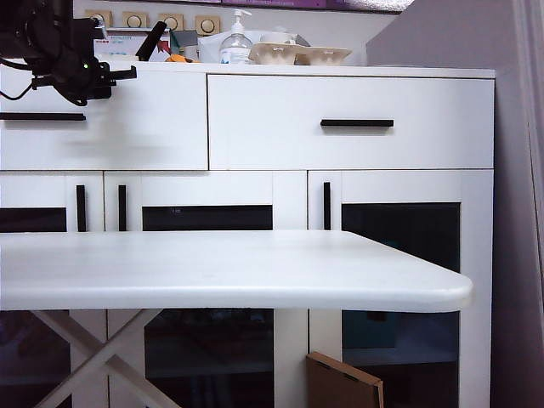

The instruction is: Pick up a can of beer from the white table, open the left drawer, place the beer inside the drawer, and finally close the drawer.

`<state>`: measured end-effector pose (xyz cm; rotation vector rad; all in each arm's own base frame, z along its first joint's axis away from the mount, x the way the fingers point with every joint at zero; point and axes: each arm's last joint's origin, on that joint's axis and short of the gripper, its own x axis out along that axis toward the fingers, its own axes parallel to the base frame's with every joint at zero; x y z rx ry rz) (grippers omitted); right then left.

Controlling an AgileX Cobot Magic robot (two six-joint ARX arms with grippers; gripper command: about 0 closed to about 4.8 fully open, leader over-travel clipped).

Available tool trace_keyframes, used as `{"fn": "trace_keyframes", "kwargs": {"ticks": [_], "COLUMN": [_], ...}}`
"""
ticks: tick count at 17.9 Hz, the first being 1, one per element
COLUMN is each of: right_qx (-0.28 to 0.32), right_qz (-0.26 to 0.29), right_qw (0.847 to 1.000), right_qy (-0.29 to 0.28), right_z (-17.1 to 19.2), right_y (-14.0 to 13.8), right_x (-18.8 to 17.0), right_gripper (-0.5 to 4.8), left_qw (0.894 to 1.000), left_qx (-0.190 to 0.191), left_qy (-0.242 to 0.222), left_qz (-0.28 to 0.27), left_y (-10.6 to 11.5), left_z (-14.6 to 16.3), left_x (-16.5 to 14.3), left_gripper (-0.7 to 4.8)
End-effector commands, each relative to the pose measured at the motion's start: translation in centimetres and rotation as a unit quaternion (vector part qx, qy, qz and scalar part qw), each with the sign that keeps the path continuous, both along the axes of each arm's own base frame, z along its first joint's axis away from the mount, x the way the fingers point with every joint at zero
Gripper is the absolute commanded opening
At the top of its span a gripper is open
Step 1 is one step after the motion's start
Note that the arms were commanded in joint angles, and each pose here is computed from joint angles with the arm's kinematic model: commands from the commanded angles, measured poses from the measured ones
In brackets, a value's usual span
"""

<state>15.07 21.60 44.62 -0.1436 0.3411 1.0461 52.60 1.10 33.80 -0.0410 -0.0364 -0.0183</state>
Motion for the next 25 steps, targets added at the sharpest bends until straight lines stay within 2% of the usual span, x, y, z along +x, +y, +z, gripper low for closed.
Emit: {"fn": "trace_keyframes", "kwargs": {"ticks": [1, 5, 10, 12, 14, 17, 19, 22, 25], "right_qx": [0.009, 0.012, 0.028, 0.015, -0.015, -0.03, -0.03, -0.01, 0.04], "right_qz": [-0.003, -0.004, -0.011, -0.068, -0.118, -0.113, -0.068, -0.024, -0.027], "right_qw": [1.0, 1.0, 0.999, 0.997, 0.992, 0.99, 0.994, 0.997, 0.995], "right_qy": [-0.005, 0.001, -0.013, -0.033, -0.053, -0.082, -0.085, -0.072, -0.092], "right_z": [0.4, 0.4, 1.4, 1.9, 2.2, 3.0, 2.8, 0.3, -2.7], "right_y": [-0.1, -0.1, -1.4, -2.9, -4.7, -7.2, -8.1, -9.6, -11.6], "right_x": [-0.1, -0.1, -0.9, -1.6, -2.4, -4.1, -5.0, -6.3, -7.8], "right_gripper": [-0.05, -0.06, -0.06, -0.06, -0.06, -0.06, -0.06, -0.06, -0.05], "left_qw": [1.0, 1.0, 0.999, 0.999, 0.998, 0.996, 0.996, 0.997, 0.994], "left_qx": [0.0, -0.002, -0.001, -0.005, -0.027, -0.028, -0.026, 0.007, 0.006], "left_qy": [-0.01, 0.009, 0.002, 0.011, 0.002, -0.016, -0.019, -0.03, -0.055], "left_qz": [0.005, -0.001, -0.042, -0.048, -0.055, -0.081, -0.085, -0.075, -0.089], "left_y": [0.4, 0.3, -0.1, -0.4, -0.5, -0.8, -1.2, -2.3, -2.7], "left_z": [0.7, 1.2, 7.3, 9.9, 11.9, 14.2, 14.5, 13.6, 11.9], "left_x": [-0.2, -0.7, -5.0, -7.7, -10.4, -15.3, -19.3, -26.5, -33.9], "left_gripper": [-0.05, -0.05, -0.05, -0.05, -0.05, -0.05, -0.05, -0.05, -0.05]}}
